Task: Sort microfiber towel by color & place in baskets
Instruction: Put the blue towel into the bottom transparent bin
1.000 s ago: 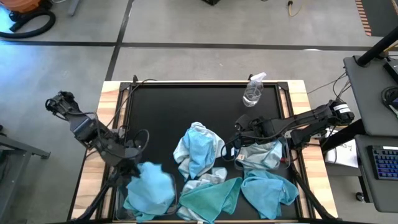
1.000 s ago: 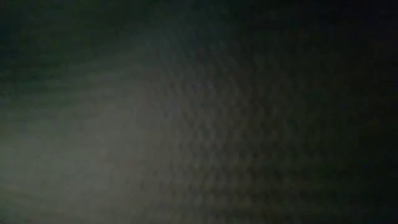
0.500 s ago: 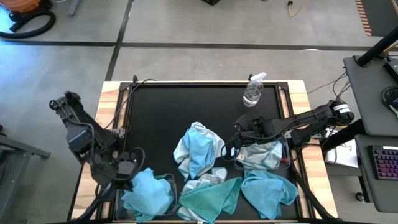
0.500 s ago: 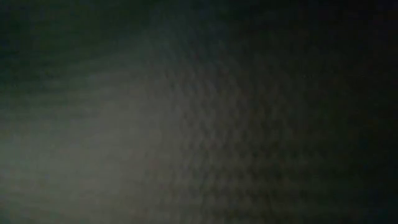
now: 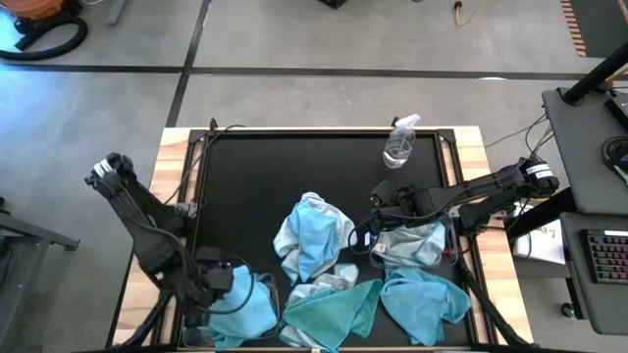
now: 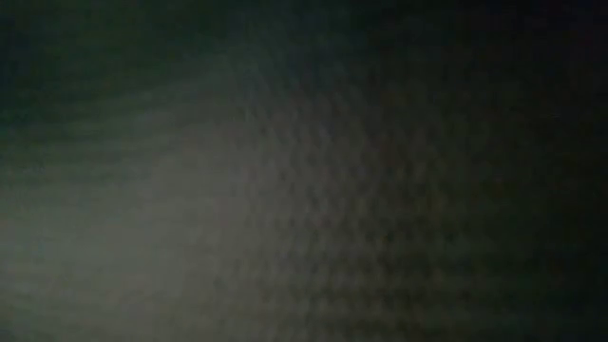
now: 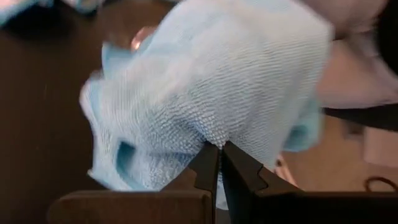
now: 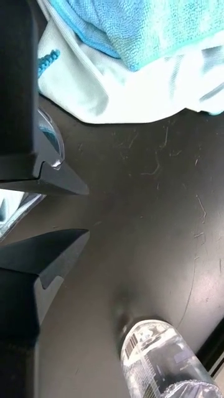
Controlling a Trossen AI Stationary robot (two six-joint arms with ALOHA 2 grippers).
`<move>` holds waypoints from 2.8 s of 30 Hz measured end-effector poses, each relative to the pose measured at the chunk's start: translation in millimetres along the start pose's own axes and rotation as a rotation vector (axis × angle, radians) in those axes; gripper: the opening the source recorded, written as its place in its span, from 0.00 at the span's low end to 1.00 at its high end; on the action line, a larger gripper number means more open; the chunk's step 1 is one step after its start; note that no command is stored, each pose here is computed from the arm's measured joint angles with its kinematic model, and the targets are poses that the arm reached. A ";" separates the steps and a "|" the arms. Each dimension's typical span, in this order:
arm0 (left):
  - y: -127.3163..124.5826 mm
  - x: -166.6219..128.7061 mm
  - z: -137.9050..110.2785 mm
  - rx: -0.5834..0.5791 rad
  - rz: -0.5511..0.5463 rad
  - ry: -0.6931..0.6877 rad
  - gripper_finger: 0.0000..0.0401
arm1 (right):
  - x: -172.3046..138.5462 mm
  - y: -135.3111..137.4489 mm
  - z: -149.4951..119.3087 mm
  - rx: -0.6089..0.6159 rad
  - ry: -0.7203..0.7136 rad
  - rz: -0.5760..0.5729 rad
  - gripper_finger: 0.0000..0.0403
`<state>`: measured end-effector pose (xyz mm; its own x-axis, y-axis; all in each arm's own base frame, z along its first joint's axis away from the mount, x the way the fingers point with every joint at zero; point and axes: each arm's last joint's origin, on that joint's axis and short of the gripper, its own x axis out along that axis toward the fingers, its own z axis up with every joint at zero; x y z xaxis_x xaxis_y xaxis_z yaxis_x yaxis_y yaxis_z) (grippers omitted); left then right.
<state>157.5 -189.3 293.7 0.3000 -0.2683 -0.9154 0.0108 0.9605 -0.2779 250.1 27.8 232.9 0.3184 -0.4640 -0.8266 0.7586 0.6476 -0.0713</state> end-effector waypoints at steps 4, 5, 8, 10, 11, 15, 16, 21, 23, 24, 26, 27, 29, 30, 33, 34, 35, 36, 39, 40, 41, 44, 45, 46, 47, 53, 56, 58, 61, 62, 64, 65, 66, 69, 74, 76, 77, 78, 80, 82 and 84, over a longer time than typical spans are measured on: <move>3.6 26.0 -4.9 -0.057 0.080 0.060 0.00 | 0.0 0.4 -0.3 0.000 0.013 0.011 0.23; 3.9 31.2 -5.6 -0.068 0.093 0.068 0.00 | 0.0 0.4 -0.3 0.000 0.013 0.011 0.23; 3.7 45.0 -6.5 -0.072 0.118 0.086 0.00 | 0.0 0.4 -0.3 0.000 0.013 0.011 0.23; 3.6 51.6 -6.6 -0.070 0.140 0.102 0.00 | 0.0 0.4 -0.3 -0.001 0.013 0.011 0.23; 4.1 54.7 -6.2 -0.073 0.154 0.111 0.00 | 0.0 0.4 -0.3 0.000 0.013 0.011 0.23; 6.6 62.9 -2.2 -0.094 0.178 0.143 0.00 | 0.0 0.5 -0.4 0.000 0.015 0.013 0.23; 6.4 63.1 -1.3 -0.102 0.164 0.157 0.00 | 0.0 0.5 -0.4 0.000 0.015 0.013 0.23; 4.2 59.9 3.9 -0.124 0.108 0.191 0.05 | 0.0 0.5 -0.3 0.001 0.015 0.014 0.23; 2.7 57.8 5.8 -0.124 0.099 0.185 0.08 | 0.0 0.5 -0.3 0.001 0.015 0.014 0.23; 2.2 57.0 6.6 -0.120 0.096 0.183 0.10 | 0.0 0.5 -0.3 0.001 0.015 0.014 0.23; 1.0 55.3 7.7 -0.118 0.091 0.179 0.14 | 0.0 0.5 -0.3 -0.001 0.015 0.014 0.23; 0.4 54.2 8.3 -0.111 0.089 0.178 0.15 | 0.0 0.5 -0.3 -0.002 0.015 0.014 0.23; -0.9 51.8 9.5 -0.085 0.083 0.176 0.18 | 0.0 0.5 -0.3 -0.006 0.015 0.014 0.23; -2.0 49.7 10.6 -0.075 0.079 0.176 0.19 | 0.0 0.5 -0.3 -0.008 0.015 0.014 0.23; -6.6 38.7 16.0 -0.044 0.060 0.174 0.22 | 0.0 0.5 -0.3 -0.010 0.015 0.014 0.23; -8.6 33.4 18.8 -0.035 0.053 0.169 0.22 | 0.0 0.5 -0.3 -0.010 0.015 0.014 0.23; -10.2 27.9 21.6 -0.028 0.049 0.164 0.22 | 0.0 0.5 -0.3 -0.010 0.015 0.014 0.23; -12.1 21.8 24.5 -0.020 0.045 0.153 0.22 | 0.0 0.5 -0.3 -0.010 0.015 0.014 0.23; -15.8 5.3 31.8 0.034 0.077 0.089 0.22 | 0.0 0.5 -0.3 -0.010 0.015 0.014 0.23; -16.0 0.8 33.8 0.060 0.101 0.060 0.22 | 0.0 0.5 -0.3 -0.011 0.015 0.014 0.23; -16.2 -3.2 35.6 0.090 0.127 0.029 0.22 | 0.0 0.5 -0.3 -0.013 0.014 0.014 0.23; -15.5 -10.9 42.0 0.200 0.213 -0.072 0.22 | 0.0 0.5 -0.3 -0.018 0.014 0.013 0.23; -14.5 -12.0 44.2 0.235 0.244 -0.101 0.22 | 0.0 0.5 -0.3 -0.019 0.012 0.012 0.23; -12.4 -12.5 46.4 0.261 0.276 -0.121 0.22 | 0.0 0.4 -0.2 -0.019 0.010 0.010 0.23; -9.5 -12.4 48.5 0.278 0.306 -0.131 0.22 | 0.0 0.5 -0.1 -0.019 0.009 0.010 0.23; 30.8 -1.0 68.9 0.172 0.487 -0.131 0.22 | 0.0 0.5 -0.1 -0.021 0.009 0.010 0.23; 54.7 3.4 81.7 0.088 0.532 -0.124 0.22 | 0.0 0.5 -0.1 -0.021 0.009 0.010 0.23; 68.9 6.2 90.8 0.072 0.546 -0.132 0.22 | 0.0 0.5 -0.1 -0.021 0.008 0.010 0.23; 86.9 12.2 103.5 0.089 0.553 -0.161 0.22 | 0.0 0.6 0.0 -0.019 0.008 0.011 0.23; 92.3 15.0 107.3 0.098 0.545 -0.173 0.22 | 0.0 0.6 0.0 -0.018 0.007 0.011 0.23; 100.9 20.9 114.1 0.118 0.525 -0.203 0.22 | 0.0 0.7 0.0 -0.017 0.007 0.012 0.23; 105.5 23.7 117.5 0.126 0.512 -0.220 0.22 | 0.0 0.7 0.0 -0.017 0.007 0.012 0.23; 109.5 26.3 120.3 0.135 0.504 -0.238 0.22 | 0.0 0.7 0.0 -0.017 0.007 0.012 0.23; 121.6 32.3 126.5 0.142 0.486 -0.278 0.22 | 0.0 0.9 0.2 -0.015 0.005 0.014 0.23; 141.6 40.2 129.5 0.117 0.492 -0.299 0.22 | 0.0 1.0 0.3 -0.014 0.005 0.015 0.23; 148.7 44.9 129.9 0.109 0.504 -0.291 0.22 | 0.0 1.1 0.4 -0.013 0.004 0.016 0.23; 151.7 48.0 129.4 0.105 0.508 -0.283 0.22 | 0.0 1.3 0.5 -0.012 0.002 0.017 0.23; 154.9 51.5 129.1 0.099 0.508 -0.275 0.22 | 0.0 1.3 0.6 -0.011 0.002 0.018 0.23; 159.8 58.8 129.5 0.092 0.490 -0.270 0.22 | 0.0 1.8 0.9 -0.009 -0.002 0.022 0.23; 163.7 67.4 130.1 0.093 0.467 -0.257 0.22 | -0.1 2.8 1.7 -0.002 -0.010 0.031 0.23; 166.6 75.6 131.6 0.106 0.463 -0.236 0.22 | -0.1 2.9 1.8 -0.003 -0.010 0.031 0.23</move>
<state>307.5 -39.9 216.5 0.5024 0.1977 -0.8417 -0.0811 0.9800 0.1818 253.3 28.6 233.7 0.3478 -0.4497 -0.8227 0.7467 0.6635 -0.0470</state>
